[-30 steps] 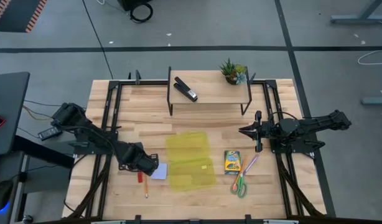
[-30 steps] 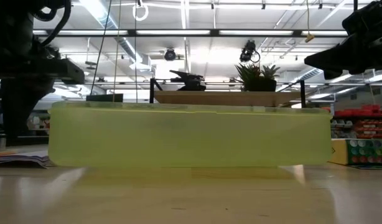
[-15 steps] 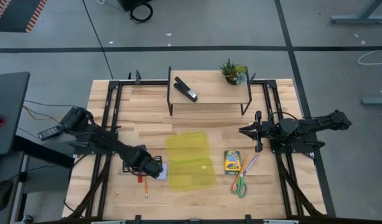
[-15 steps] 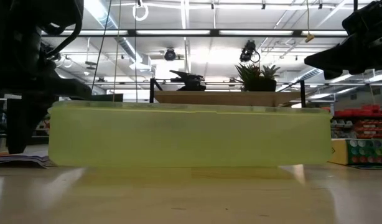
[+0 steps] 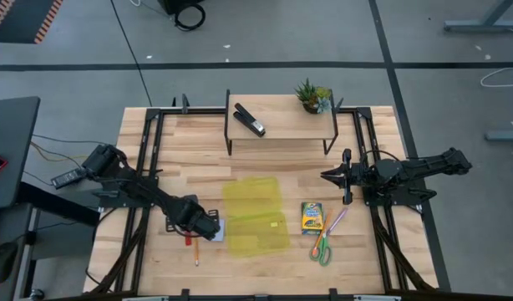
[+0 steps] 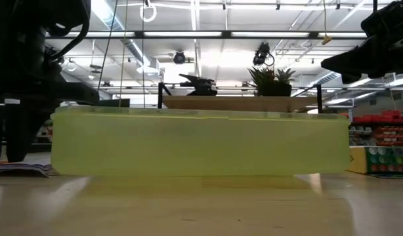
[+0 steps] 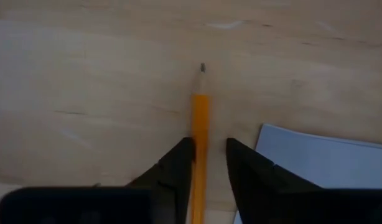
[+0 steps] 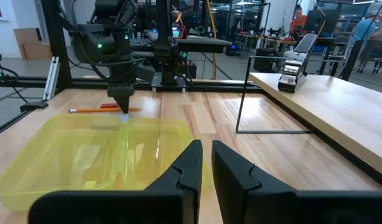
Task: Pack school essentials
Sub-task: Put the left orange pencil into the yellow supply box
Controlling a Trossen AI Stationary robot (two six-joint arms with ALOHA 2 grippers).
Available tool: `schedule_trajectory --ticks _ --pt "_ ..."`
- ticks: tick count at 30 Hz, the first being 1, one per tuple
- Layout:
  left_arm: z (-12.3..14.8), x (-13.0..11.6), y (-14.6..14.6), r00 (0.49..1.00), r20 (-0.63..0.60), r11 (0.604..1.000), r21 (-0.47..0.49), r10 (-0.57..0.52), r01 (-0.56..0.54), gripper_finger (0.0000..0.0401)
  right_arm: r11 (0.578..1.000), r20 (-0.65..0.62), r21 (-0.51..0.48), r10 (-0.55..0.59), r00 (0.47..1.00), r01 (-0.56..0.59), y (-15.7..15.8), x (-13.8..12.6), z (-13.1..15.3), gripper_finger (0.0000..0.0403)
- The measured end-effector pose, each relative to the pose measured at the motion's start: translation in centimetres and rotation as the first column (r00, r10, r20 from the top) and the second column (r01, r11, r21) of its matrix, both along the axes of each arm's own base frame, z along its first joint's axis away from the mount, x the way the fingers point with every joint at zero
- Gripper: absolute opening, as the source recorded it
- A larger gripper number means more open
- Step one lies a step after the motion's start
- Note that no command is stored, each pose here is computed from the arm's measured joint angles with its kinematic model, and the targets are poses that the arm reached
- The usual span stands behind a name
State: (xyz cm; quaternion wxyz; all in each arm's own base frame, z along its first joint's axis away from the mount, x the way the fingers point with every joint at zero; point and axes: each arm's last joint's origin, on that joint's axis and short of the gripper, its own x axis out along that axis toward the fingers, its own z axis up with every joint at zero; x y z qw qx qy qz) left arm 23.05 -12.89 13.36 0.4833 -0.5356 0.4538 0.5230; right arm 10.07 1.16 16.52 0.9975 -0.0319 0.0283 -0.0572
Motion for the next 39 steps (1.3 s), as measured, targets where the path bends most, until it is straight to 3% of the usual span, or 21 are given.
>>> schedule_trajectory --ticks 9,39 --pt "0.0 0.0 0.1 1.000 0.011 1.000 0.028 -0.003 0.003 0.0011 1.000 0.000 0.000 0.000 1.000 0.000 0.0 0.0 0.0 0.0042" --pt "2.3 0.5 -0.1 0.999 0.035 0.998 0.050 -0.042 0.040 0.0002 1.000 0.000 0.000 0.000 1.000 0.000 0.0 0.0 0.0 0.0042"
